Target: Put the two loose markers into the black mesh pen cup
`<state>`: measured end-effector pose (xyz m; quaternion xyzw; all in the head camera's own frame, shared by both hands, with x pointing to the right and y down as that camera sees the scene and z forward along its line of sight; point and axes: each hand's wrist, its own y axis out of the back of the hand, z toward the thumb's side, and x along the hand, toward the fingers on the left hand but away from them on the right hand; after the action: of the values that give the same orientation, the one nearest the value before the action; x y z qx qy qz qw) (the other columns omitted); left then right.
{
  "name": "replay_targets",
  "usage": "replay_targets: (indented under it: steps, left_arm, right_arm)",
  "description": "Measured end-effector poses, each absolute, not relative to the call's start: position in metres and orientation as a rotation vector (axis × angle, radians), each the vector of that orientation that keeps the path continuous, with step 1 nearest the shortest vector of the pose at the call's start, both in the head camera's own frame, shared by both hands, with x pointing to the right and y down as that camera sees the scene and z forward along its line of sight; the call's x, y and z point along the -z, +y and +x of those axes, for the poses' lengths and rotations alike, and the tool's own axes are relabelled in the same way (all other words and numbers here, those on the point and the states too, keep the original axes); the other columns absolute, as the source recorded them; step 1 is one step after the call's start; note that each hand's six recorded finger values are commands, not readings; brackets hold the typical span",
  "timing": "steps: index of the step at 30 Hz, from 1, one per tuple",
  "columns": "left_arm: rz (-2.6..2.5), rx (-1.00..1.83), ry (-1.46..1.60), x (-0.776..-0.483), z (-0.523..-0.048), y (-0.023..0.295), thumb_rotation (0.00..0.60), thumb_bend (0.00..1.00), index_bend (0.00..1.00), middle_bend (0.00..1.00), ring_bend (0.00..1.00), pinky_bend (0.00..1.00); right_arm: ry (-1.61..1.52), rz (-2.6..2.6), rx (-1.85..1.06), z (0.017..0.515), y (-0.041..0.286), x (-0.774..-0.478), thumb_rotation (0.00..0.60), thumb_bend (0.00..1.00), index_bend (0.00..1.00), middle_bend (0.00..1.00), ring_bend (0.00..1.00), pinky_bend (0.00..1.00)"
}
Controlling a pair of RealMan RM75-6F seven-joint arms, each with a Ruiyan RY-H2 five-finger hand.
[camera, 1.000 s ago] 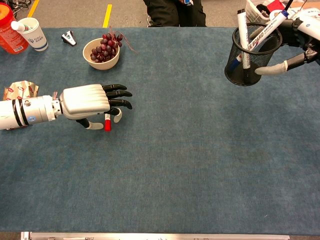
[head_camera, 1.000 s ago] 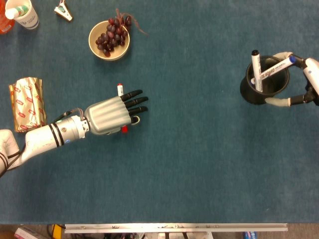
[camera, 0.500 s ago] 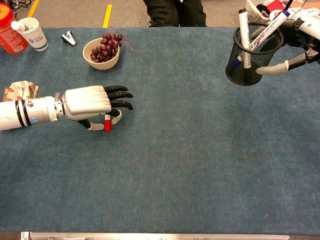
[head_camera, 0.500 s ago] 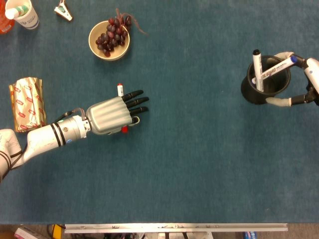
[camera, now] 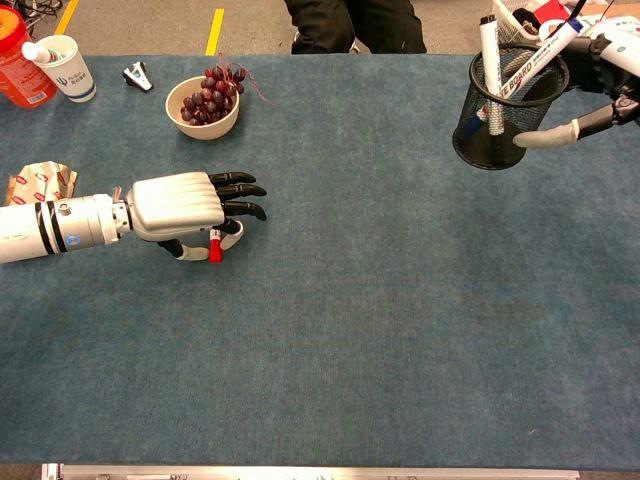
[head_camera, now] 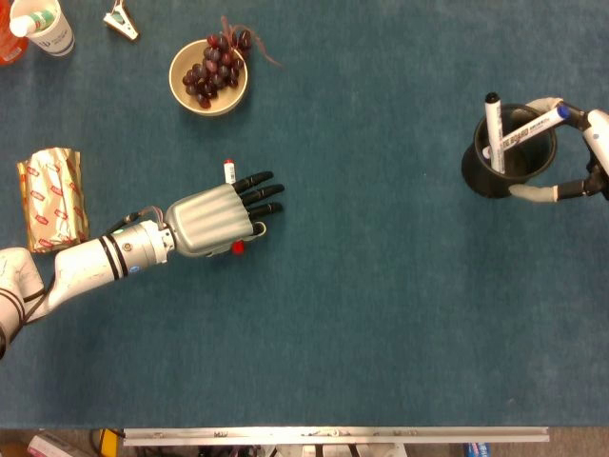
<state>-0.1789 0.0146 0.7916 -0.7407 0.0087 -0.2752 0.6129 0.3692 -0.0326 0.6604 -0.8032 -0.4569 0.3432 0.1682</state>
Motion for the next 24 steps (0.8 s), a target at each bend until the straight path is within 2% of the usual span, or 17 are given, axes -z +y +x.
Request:
replay_targets:
  steps: [15,24]
  left_arm:
    - [-1.72,0.649,0.028,-0.796,-0.178,0.016,0.6,0.27,0.62,0.19,0.01,0.0]
    - [-1.796,0.653,0.141,-0.78,-0.178,0.009,0.6,0.27,0.62,0.2,0.01,0.0]
  right_arm:
    - [-1.312,-2.277,-0.977,0.372,-0.033,-0.66,0.6,0.37,0.56,0.49,0.38,0.31]
    - [-1.29,-2.297,-0.971,0.365,-0.032,-0.663,0.6,0.37,0.56,0.49,0.38,0.31]
